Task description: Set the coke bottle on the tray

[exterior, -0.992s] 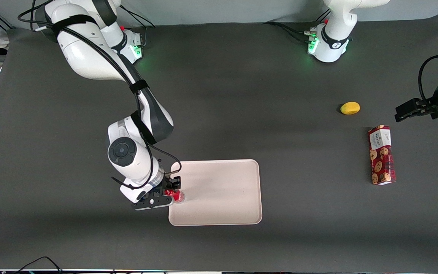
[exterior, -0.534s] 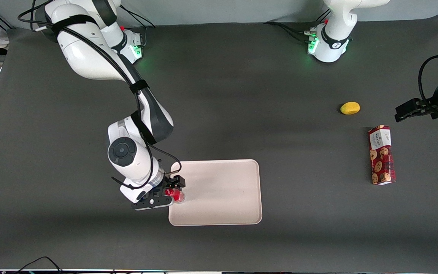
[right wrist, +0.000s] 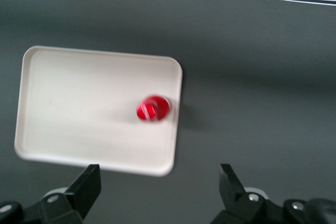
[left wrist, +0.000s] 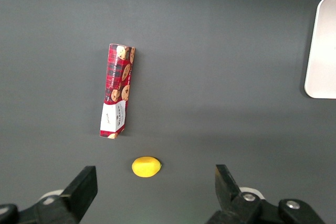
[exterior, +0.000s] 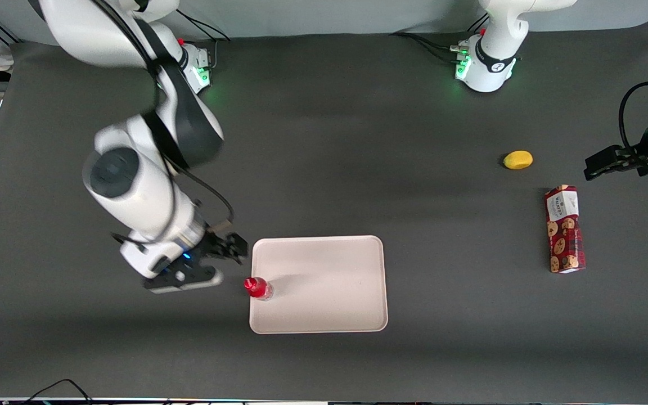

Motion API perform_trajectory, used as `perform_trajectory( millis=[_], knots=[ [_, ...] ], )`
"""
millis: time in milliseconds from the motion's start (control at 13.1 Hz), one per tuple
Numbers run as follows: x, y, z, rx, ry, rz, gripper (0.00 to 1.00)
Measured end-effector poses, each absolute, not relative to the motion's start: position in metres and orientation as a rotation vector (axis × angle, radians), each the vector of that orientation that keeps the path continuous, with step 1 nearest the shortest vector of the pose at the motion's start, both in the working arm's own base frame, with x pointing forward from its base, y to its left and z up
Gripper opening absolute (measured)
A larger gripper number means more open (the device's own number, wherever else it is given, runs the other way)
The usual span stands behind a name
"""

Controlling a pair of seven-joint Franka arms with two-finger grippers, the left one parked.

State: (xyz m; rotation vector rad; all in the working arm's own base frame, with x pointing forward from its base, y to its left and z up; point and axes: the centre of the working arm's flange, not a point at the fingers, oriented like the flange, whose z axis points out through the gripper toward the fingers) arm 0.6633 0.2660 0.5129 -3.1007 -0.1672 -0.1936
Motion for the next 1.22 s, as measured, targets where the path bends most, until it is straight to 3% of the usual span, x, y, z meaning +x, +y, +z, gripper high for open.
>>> perform_trajectory(
  millis=[153, 305, 534, 840, 1221],
  knots=[
    [0.634, 0.224, 0.578, -3.124, -0.21, -0.173, 1.0],
    [0.603, 0.17, 0.611, -3.133, -0.165, -0.187, 1.0],
    [0.564, 0.093, 0.608, -3.125, -0.028, -0.166, 1.0],
    [0.562, -0.029, 0.587, -3.085, 0.177, -0.128, 1.0],
    [0.562, -0.053, 0.588, -3.089, 0.187, -0.146, 1.0]
  ],
)
